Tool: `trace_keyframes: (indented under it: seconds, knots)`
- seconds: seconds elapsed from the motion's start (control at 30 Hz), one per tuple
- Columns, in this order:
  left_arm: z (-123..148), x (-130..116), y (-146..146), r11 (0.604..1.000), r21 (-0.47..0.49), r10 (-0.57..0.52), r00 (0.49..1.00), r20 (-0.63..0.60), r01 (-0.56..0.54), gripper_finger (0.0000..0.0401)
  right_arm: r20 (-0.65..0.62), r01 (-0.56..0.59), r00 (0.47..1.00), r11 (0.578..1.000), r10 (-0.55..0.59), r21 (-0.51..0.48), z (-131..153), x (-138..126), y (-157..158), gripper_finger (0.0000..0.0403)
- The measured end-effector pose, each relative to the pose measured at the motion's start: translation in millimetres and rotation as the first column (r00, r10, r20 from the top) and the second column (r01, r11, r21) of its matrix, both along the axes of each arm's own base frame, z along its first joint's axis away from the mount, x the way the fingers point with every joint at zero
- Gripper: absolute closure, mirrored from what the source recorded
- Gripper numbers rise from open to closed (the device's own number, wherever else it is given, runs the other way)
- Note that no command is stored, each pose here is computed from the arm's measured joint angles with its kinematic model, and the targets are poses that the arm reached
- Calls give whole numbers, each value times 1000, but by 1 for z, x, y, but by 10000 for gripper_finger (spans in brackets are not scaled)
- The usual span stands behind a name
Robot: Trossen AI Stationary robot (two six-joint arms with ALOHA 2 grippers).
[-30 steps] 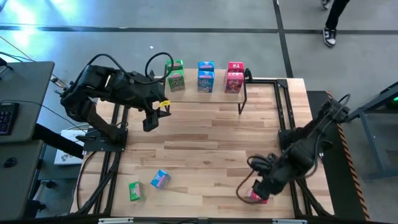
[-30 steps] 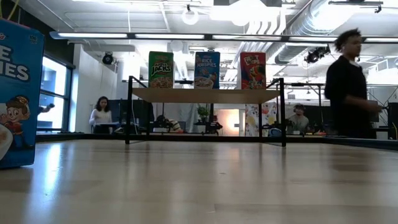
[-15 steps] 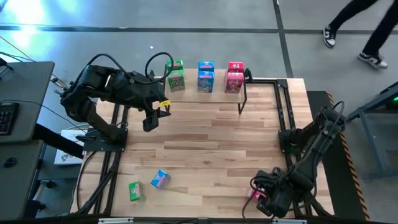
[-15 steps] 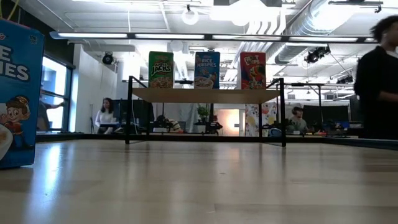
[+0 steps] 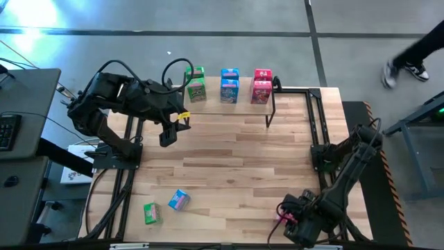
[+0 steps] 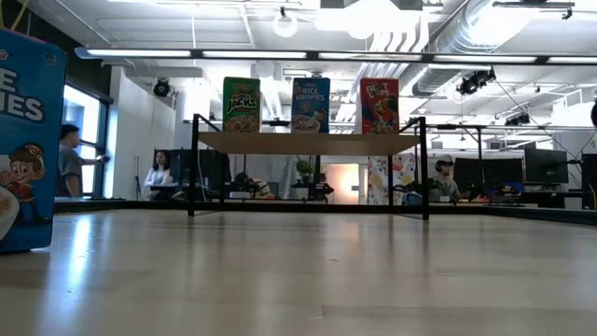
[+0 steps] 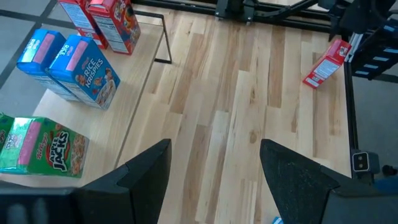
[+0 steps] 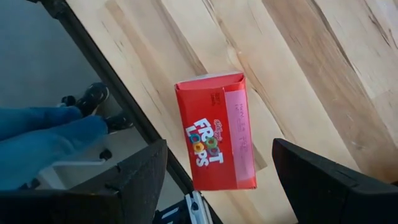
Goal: Stack cereal on shelf
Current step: Put the red cereal box on the shelf
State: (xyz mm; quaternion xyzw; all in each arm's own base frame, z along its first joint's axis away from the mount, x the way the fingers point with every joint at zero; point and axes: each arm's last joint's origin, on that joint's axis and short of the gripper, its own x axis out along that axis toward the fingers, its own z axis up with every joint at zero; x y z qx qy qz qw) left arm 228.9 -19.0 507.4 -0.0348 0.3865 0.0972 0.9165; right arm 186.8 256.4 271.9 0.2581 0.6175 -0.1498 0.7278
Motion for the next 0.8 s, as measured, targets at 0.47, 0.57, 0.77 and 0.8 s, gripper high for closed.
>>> trace_keyframes:
  seconds: [0.47, 0.57, 0.77, 0.8]
  knots:
    - [0, 0, 0, 1000, 0, 0, 1000, 0, 0, 164, -113, -11, 994, 999, 5, -53, -25, 4, 9, 126]
    - [0, 0, 0, 1000, 0, 0, 1000, 0, 0, 164, -119, -8, 993, 999, 1, -54, -26, 4, 9, 146]
    - [0, 0, 0, 1000, 6, -7, 1000, -1, 7, 164, -130, 4, 991, 999, -10, -53, -26, 4, 9, 206]
    - [0, 0, 0, 1000, 6, -6, 1000, -1, 6, 164, -131, 5, 991, 999, -11, -52, -26, 5, 9, 215]
